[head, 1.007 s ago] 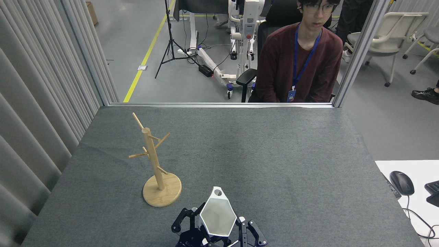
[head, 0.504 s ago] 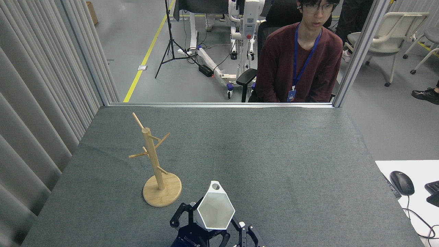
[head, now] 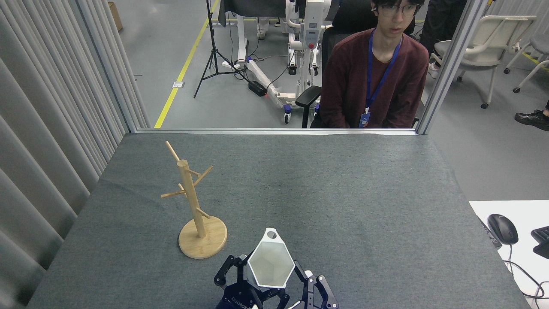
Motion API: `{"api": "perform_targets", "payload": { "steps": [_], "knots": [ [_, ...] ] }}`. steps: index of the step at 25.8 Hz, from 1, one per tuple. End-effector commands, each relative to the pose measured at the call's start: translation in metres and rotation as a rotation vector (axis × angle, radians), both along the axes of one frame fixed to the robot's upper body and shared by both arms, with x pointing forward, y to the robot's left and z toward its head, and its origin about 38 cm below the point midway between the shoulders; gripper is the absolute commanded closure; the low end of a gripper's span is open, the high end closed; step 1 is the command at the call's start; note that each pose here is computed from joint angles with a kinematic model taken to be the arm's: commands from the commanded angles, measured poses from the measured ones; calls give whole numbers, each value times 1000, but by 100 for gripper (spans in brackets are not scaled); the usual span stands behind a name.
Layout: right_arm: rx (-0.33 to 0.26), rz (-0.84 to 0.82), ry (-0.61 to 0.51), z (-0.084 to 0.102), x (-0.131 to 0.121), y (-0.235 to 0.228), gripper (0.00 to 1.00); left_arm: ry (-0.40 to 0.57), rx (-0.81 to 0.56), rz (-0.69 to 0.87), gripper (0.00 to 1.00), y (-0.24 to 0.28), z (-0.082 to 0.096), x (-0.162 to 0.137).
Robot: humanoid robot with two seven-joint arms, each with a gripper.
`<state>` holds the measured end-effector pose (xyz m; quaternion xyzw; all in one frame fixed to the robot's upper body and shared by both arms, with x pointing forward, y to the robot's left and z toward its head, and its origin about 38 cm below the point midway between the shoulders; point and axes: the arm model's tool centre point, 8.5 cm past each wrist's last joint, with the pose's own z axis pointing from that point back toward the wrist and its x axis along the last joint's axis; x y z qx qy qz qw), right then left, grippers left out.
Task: Hang cup on storage rack
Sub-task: 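Grasp the cup with the left gripper and open the right gripper, then withdraw the right gripper and carry the cup toward the wooden stand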
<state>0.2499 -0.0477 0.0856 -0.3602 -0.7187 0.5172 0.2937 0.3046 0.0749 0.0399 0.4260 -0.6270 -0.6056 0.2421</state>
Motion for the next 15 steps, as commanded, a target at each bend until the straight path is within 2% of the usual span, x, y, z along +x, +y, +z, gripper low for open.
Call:
{"api": "perform_targets", "payload": {
  "steps": [1,4,5,7,9,10,11,13,15],
  "knots": [
    [50,0,-76,12,-1,-1,1,3,3,1,54,0,0,0],
    [116,-16,-154,26,-1,-4,1,8,4,1,54,0,-2,0],
    [174,-44,-181,32,3,-10,1,11,5,0,54,0,-3,0],
    [320,-210,-201,44,27,-49,1,16,7,2,54,0,-5,-1],
    [419,-404,-144,43,52,-104,1,13,7,5,54,2,-4,0],
    [433,-478,-63,36,64,-129,1,9,5,13,54,4,-3,1],
    [407,-528,50,22,72,-147,1,9,5,20,54,7,-3,1],
    [307,-585,239,-8,77,-170,1,-1,7,51,54,18,0,6],
    [199,-636,291,-31,71,-201,1,-11,5,89,54,32,3,8]
  ]
}}
